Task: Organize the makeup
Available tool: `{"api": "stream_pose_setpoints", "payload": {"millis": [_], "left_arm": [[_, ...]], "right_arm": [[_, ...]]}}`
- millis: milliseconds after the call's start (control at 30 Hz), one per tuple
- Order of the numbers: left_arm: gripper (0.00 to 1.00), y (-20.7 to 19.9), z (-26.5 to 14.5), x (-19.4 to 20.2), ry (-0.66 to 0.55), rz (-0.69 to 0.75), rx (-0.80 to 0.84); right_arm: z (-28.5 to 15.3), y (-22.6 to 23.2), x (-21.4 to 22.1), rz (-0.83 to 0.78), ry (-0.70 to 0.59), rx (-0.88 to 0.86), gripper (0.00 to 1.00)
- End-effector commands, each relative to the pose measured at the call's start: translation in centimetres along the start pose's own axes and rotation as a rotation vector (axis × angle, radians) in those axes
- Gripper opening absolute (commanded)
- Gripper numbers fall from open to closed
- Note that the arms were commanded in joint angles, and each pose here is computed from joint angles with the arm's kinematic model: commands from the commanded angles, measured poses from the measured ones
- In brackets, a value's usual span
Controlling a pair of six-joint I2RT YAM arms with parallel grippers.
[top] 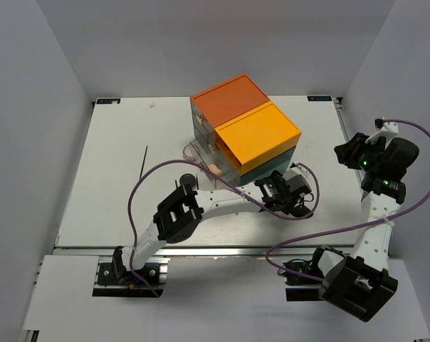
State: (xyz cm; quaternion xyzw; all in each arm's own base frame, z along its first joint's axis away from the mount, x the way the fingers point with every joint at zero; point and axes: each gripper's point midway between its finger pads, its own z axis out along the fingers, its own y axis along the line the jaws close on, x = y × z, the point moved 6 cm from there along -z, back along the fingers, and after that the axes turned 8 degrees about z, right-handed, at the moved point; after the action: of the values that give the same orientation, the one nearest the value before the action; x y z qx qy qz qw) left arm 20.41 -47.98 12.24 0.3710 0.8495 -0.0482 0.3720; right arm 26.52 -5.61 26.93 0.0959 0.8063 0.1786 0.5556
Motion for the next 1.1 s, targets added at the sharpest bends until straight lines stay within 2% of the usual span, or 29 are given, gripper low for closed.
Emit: {"api": "stream_pose_setpoints", "payload": {"millis": [0, 200, 433, 700, 733, 767, 833, 867, 933, 1067], "left_arm": [[0.75, 1.1, 0.2, -1.6, -0.086, -0.013, -0.112], [0.64, 0.5, 2.3, -1.5, -0.096, 0.009, -0.127], [0.59, 1.5, 5.5, -0.3, -0.061, -0.013, -0.157], [0.55, 2.2, 7.3, -0.6, -0.070, -0.048, -0.175], [0.52, 2.3, 7.4, -0.6, -0.068, -0.050, -0.176], [0.43, 2.4, 7.6, -0.6, -0.066, -0.052, -0.175], [0.31, 2.4, 7.6, -0.5, -0.062, -0.054, -0.168], [0.22, 2.4, 7.6, -0.3, -0.056, -0.050, -0.163], [0.17, 2.1, 6.6, -0.7, -0.063, -0.051, -0.126], [0.13, 0.6, 2.8, -1.1, -0.124, -0.011, -0.035]], "right_arm": [[-0.2, 0.3, -0.3, -0.015, -0.016, -0.025, 0.42], [-0.4, 0.6, -0.4, -0.013, -0.016, -0.028, 0.41], [-1.0, 0.9, -0.6, -0.029, -0.022, -0.022, 0.41], [-1.0, 1.2, -1.0, -0.017, -0.026, -0.036, 0.40], [-0.9, 1.2, -1.1, -0.015, -0.027, -0.035, 0.40], [-1.0, 1.2, -1.2, -0.016, -0.029, -0.036, 0.40], [-0.9, 1.2, -1.1, -0.016, -0.027, -0.036, 0.40], [-0.9, 1.1, -1.0, -0.017, -0.025, -0.036, 0.39], [-0.9, 1.2, -0.9, -0.014, -0.023, -0.040, 0.39], [-0.9, 1.6, -0.4, -0.025, -0.002, -0.095, 0.39]]}}
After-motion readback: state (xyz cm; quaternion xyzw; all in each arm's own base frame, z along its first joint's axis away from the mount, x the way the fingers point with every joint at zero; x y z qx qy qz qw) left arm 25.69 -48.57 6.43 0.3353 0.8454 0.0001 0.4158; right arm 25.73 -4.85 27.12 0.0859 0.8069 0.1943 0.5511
